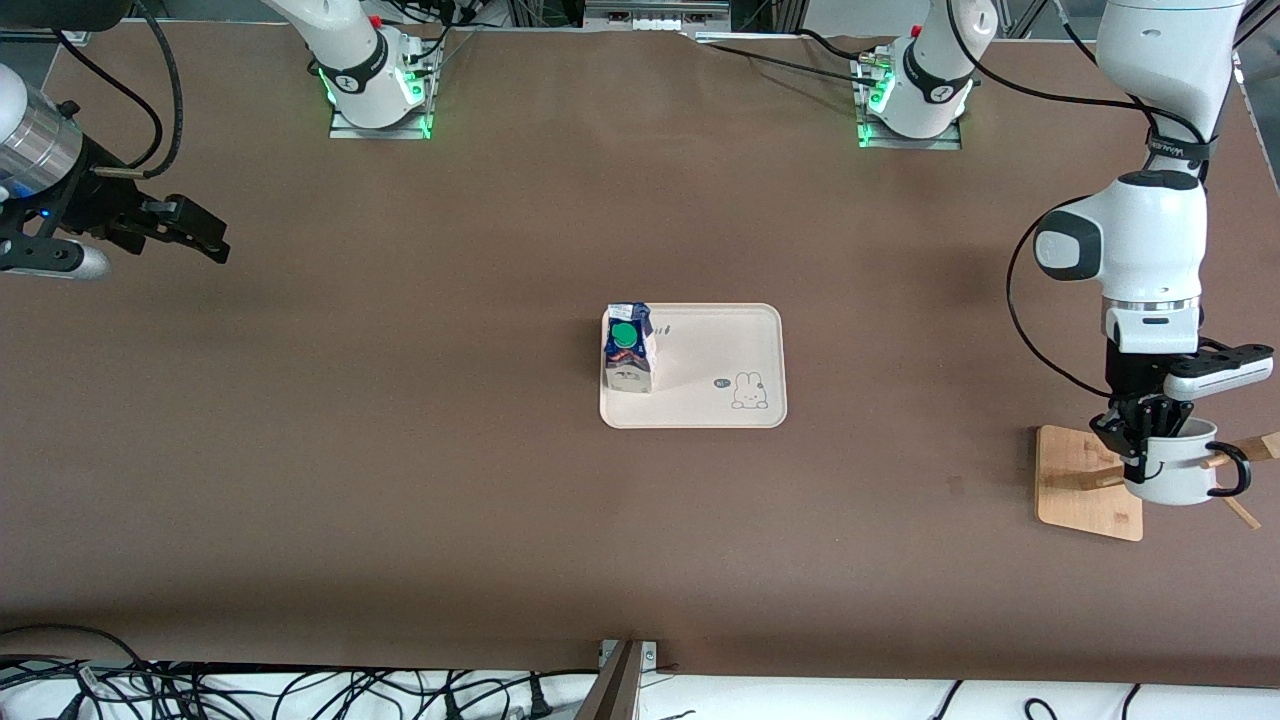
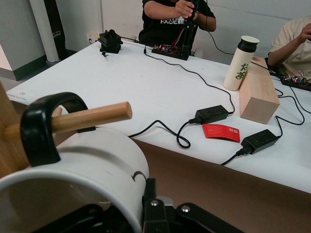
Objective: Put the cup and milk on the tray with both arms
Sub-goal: 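Grasp the white mug on the mug tree with the left gripper, then lift the mug off the mug tree with the left gripper, then carry the mug over the tray and lower it beside the carton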
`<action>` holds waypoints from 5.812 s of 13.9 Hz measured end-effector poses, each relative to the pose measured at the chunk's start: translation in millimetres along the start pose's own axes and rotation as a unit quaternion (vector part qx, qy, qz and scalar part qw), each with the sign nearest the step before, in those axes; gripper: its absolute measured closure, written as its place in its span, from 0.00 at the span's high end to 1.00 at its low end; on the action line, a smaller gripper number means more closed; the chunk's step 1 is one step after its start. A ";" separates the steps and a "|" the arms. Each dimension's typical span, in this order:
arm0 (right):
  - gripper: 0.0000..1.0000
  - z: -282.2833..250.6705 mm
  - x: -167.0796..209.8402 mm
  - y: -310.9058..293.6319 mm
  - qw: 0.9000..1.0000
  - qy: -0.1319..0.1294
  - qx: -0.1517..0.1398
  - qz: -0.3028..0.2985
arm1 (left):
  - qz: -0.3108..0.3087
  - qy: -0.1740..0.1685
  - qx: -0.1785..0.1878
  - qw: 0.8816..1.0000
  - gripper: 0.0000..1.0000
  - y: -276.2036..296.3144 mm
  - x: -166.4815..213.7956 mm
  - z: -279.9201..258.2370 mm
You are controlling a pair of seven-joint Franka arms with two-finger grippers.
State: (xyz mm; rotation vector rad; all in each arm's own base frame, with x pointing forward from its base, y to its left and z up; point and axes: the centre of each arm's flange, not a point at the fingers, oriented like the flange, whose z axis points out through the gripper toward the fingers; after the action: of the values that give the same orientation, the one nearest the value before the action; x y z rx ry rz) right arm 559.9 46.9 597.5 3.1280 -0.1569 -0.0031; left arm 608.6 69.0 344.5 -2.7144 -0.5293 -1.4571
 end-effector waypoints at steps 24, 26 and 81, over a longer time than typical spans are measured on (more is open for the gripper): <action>1.00 -1.2 0.6 -5.2 1.000 0.007 0.001 -0.004 | 0.073 -0.404 -0.108 0.905 0.05 165.5 30.7 -91.3; 1.00 -1.3 0.7 -5.3 1.000 0.007 0.001 -0.004 | 0.087 -0.445 -0.109 0.885 0.05 174.8 28.5 -101.0; 1.00 -2.2 2.6 -5.8 1.000 0.014 0.003 -0.005 | 0.339 -0.526 -0.103 0.774 0.38 397.3 -268.6 -39.4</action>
State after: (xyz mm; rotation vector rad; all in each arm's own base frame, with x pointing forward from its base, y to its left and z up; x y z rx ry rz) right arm 563.1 52.4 599.6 3.1324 -0.1425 0.0427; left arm 560.1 -389.2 206.0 -3.0908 0.6557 0.2569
